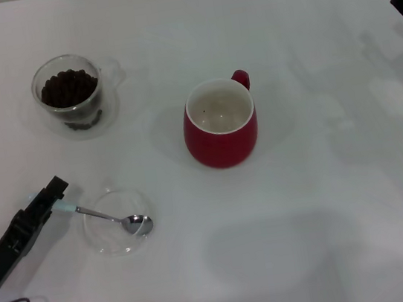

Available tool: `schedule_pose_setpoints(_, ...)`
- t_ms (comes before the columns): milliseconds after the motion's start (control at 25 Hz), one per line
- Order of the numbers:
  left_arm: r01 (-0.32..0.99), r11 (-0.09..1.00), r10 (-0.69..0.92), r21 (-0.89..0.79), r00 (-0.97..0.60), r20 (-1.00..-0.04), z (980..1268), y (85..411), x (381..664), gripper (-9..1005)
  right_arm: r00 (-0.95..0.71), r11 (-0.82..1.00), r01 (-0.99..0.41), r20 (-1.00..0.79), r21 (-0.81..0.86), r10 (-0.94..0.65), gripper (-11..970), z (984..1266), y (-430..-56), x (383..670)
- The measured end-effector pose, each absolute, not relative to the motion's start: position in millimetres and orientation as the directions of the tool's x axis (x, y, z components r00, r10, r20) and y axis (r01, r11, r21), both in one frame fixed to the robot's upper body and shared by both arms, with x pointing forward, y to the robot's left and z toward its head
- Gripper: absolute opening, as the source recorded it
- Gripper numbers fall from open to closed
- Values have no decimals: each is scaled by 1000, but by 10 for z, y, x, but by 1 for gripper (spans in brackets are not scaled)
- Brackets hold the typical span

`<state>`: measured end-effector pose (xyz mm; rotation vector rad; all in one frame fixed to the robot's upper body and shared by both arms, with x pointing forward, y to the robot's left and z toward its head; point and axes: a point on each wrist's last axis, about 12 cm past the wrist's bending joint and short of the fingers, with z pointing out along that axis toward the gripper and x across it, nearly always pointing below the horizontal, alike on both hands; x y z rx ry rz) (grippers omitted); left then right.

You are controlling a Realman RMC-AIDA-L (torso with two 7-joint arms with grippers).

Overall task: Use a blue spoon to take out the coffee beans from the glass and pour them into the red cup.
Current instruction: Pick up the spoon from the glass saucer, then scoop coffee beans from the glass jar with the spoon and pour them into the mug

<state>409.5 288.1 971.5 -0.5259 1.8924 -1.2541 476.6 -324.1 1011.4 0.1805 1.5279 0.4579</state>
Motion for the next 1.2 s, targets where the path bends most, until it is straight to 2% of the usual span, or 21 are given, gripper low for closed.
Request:
schedule_pose_setpoints(320, 72, 399, -716, -914, -598, -360, 9724, 2898, 4054, 239, -23, 903, -170, -917, 395, 397, 776, 10110, -3248, 4761)
schedule_pose_setpoints(520, 82, 391, -716, -917, -598, -359, 9737, 2889, 4048, 144, -26, 903, -164, -916, 398, 400, 776, 10097, -3254, 4738)
schedule_pose_setpoints(960, 120, 378, -714, -918, -593, -372, 9800, 2957, 4037, 133, -33, 905, -148, -916, 400, 400, 775, 10067, -3284, 4676)
schedule_pose_setpoints(1200, 260, 360, -745, -896, -498, -444, 10048, 3169, 4123, 133, -31, 905, -149, -916, 399, 399, 774, 10071, -3286, 4677)
